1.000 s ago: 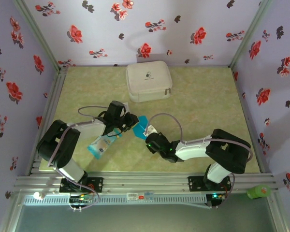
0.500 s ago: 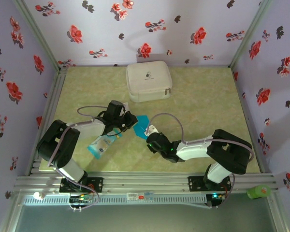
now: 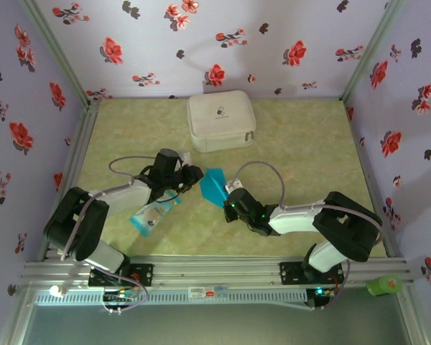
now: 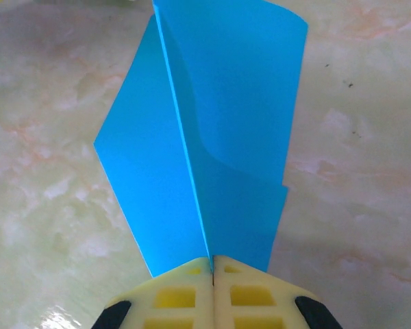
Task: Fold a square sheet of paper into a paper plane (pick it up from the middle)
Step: Fourth fold the wing at the center of the table.
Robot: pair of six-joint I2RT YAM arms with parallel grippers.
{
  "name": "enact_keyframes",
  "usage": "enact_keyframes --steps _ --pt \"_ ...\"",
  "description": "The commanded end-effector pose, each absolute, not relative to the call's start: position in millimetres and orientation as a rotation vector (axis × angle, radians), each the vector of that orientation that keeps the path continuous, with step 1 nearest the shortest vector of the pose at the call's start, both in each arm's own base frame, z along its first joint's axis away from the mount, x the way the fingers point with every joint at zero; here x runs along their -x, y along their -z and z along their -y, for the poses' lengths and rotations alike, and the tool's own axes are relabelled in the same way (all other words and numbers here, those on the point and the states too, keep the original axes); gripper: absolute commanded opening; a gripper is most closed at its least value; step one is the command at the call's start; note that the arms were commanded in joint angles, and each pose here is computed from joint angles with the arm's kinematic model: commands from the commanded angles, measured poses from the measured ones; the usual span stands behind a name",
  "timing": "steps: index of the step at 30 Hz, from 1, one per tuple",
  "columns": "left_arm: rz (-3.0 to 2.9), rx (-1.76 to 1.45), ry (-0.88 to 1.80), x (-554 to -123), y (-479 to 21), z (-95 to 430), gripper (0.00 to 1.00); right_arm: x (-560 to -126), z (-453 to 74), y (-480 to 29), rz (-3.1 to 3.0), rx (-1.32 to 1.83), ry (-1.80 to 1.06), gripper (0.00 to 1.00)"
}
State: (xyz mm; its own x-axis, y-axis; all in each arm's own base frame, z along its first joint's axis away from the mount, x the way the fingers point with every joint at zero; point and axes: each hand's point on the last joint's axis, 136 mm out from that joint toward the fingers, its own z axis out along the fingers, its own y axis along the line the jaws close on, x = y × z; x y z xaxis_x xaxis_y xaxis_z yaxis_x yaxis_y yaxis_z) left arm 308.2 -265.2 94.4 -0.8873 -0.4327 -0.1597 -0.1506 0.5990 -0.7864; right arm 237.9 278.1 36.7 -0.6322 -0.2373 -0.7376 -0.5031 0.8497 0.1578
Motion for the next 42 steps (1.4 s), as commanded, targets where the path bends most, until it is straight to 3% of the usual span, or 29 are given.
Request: enact_keyframes --steps 1,10,28,42 --pt "-2.497 0.477 1.123 -307 -88 254 0.27 -234 -290 -42 -2.294 0.432 -0.656 0.0" --pt "-2.5 0.484 1.125 -306 -85 254 0.28 -238 -290 -48 -2.305 0.33 -0.824 0.0" --pt "-2.511 0.504 1.162 -303 -78 257 0.29 -235 -288 -26 -2.434 0.278 -0.855 0.0" --pt "-2.515 0.46 1.213 -303 -79 266 0.29 -236 -301 -36 -2.421 0.125 -1.255 0.0"
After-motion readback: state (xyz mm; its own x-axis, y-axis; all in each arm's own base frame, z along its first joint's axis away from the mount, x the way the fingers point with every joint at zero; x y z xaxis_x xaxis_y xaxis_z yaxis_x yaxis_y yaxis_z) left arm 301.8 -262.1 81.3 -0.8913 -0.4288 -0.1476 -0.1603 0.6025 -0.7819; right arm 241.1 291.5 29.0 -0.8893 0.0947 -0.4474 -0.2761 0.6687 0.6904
